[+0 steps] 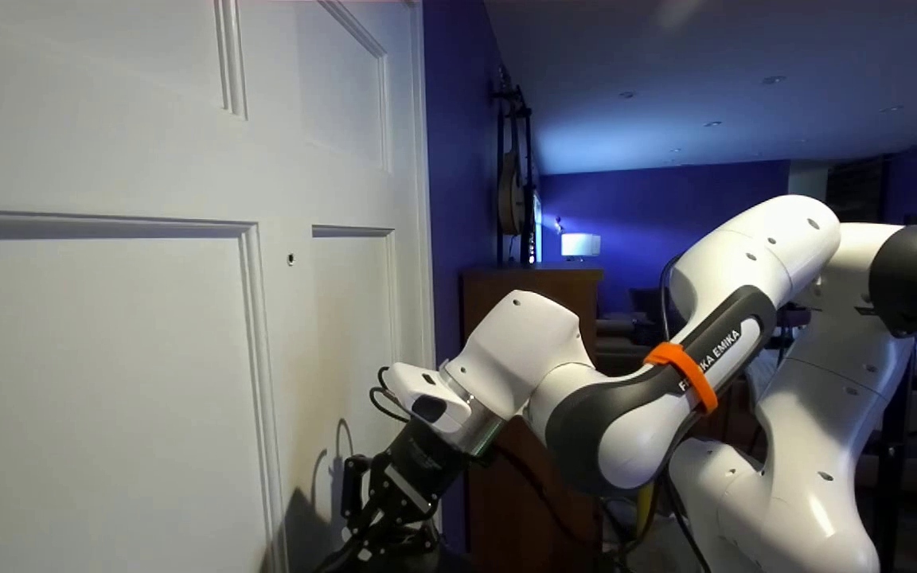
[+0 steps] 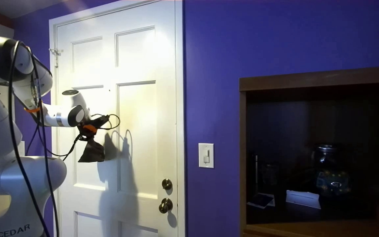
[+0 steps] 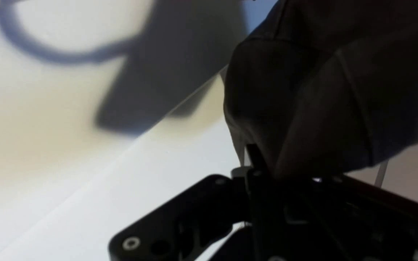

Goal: Take the hat, then hang it on the door

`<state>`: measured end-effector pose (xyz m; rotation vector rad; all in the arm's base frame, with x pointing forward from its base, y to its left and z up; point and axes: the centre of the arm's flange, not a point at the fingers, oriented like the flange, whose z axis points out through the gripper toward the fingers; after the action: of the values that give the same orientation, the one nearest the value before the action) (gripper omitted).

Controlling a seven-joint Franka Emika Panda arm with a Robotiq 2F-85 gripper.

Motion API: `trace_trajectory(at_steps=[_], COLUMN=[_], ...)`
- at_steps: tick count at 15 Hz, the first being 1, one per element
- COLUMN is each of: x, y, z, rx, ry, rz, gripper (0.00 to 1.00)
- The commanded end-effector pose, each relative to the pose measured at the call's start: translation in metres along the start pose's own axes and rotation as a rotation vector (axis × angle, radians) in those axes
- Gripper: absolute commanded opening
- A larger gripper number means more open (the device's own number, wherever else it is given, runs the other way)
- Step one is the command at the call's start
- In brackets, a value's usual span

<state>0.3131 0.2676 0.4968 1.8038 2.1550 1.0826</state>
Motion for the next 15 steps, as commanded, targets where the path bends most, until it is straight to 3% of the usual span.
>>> trace_trajectory(at_steps=[1,3,11,15], x=[0.026,0.031,0.019,0.019], y=[-0.01,-0.014,-0.023,-0.024], z=[-0.008,-0.01,-0.022,-0.028], rx=[-0.013,-0.015,0.009,0.009], ry=[-0.01,-0.006,-0.214,-0.264], rz=[0.013,0.021,-0.054,-0.108], gripper=[0.01,0.01,0.01,0.01])
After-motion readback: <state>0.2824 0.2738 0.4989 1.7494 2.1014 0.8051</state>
